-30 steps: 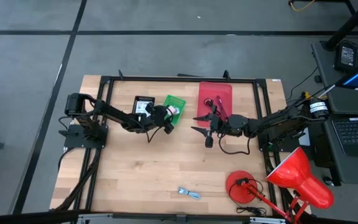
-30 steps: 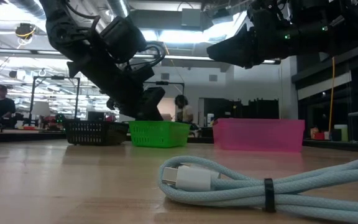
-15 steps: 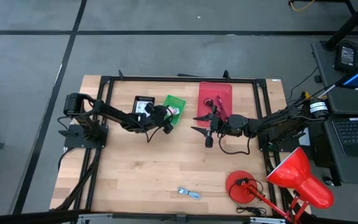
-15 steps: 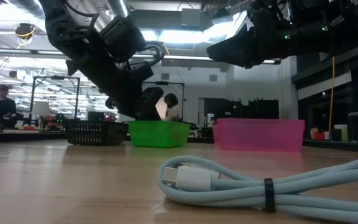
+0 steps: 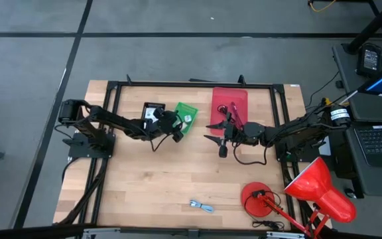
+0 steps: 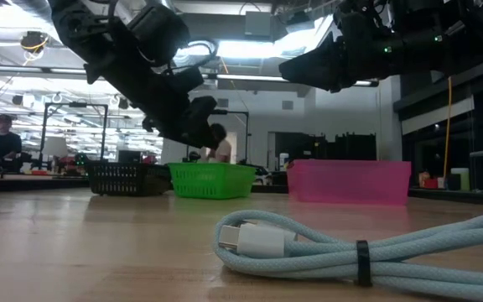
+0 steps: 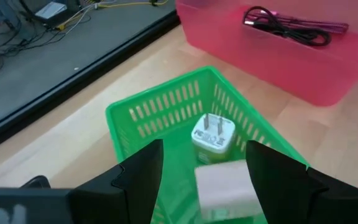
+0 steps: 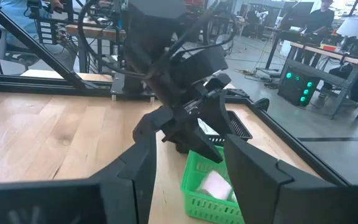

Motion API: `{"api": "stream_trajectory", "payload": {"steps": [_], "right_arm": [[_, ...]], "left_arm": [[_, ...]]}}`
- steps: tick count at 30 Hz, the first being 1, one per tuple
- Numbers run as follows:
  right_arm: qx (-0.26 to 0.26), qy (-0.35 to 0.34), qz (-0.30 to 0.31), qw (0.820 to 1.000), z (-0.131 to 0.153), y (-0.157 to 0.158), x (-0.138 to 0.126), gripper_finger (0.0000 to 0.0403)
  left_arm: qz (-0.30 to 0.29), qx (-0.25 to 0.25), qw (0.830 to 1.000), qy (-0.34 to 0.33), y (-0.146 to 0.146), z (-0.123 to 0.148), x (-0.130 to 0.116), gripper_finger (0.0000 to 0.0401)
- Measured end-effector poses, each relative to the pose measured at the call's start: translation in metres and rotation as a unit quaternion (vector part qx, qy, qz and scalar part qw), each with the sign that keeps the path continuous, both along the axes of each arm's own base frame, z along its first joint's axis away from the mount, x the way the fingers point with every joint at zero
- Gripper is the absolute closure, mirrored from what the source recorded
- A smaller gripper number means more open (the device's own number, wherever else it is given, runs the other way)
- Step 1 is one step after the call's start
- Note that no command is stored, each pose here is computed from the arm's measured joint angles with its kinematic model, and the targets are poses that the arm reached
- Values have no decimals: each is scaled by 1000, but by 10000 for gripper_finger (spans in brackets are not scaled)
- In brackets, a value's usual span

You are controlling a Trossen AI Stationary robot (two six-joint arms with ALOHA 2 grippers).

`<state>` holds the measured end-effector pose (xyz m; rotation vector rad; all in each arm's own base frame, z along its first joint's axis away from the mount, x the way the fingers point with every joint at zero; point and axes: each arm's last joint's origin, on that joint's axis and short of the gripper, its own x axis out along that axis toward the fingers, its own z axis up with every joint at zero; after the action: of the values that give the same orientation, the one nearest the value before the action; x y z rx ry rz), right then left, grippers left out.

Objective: Pick and place items into bin
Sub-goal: Put the white charger adapter into the green bin, then put the blue charger cable into the red bin

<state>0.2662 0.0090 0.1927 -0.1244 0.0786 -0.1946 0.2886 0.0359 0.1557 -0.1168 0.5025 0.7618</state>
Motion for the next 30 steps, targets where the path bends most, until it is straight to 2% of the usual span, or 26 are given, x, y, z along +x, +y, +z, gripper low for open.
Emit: {"api": "stream_trajectory", "payload": {"steps": [6, 12, 17, 25, 30], "right_arm": [[0, 0, 0, 1000, 0, 0, 0, 234], [0, 0, 0, 1000, 0, 0, 0, 234], [2, 3, 1, 1000, -1, 1, 0, 234], [7, 12, 19, 1000, -2, 10, 0, 234], [26, 50, 32, 998, 2, 20, 8, 234]], "left_arm": [[-39, 3, 999, 7, -8, 2, 1, 178], [-92, 38, 995, -8, -30, 24, -3, 191], [-131, 71, 988, -37, -50, 37, -19, 231], [-191, 64, 976, -78, -73, 27, -60, 305], [-255, 72, 961, -81, -77, 28, -77, 354]]}}
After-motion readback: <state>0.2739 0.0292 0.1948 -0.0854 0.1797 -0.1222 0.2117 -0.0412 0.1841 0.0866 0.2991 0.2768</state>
